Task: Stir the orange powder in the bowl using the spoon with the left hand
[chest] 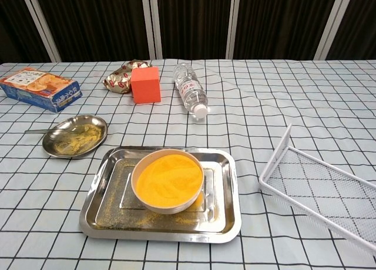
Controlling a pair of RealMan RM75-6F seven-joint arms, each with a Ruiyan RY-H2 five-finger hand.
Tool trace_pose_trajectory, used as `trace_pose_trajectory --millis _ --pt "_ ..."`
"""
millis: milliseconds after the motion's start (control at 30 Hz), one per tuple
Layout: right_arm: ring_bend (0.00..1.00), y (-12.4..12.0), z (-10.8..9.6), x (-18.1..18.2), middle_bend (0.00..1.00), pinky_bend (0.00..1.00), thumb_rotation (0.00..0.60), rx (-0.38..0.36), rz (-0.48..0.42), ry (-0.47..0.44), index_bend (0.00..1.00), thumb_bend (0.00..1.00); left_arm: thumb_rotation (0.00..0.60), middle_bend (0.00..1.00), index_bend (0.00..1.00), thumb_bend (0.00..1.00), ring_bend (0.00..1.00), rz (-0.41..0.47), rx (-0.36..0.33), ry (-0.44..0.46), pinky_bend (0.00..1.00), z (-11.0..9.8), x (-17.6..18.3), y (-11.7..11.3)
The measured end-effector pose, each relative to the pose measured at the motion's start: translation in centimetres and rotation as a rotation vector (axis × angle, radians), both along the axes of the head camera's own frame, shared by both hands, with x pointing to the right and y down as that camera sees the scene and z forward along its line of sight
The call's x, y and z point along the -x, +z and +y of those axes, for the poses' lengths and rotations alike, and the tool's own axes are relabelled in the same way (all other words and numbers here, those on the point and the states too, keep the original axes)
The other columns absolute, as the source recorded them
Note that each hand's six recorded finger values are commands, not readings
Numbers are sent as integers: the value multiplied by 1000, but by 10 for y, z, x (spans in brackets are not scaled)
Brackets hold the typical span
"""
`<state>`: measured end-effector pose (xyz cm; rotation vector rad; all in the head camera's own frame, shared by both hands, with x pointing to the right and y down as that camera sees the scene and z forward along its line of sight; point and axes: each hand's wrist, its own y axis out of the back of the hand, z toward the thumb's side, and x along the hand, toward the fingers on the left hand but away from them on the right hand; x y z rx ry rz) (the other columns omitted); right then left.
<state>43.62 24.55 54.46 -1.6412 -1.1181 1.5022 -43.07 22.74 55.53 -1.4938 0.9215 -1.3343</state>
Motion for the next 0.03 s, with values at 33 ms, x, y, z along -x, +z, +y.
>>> trace_pose_trajectory --millis 33 --pt "0 0 0 0 0 0 600 -7 4 -7 0 360 600 0 0 0 0 -5 16 6 0 2 0 2"
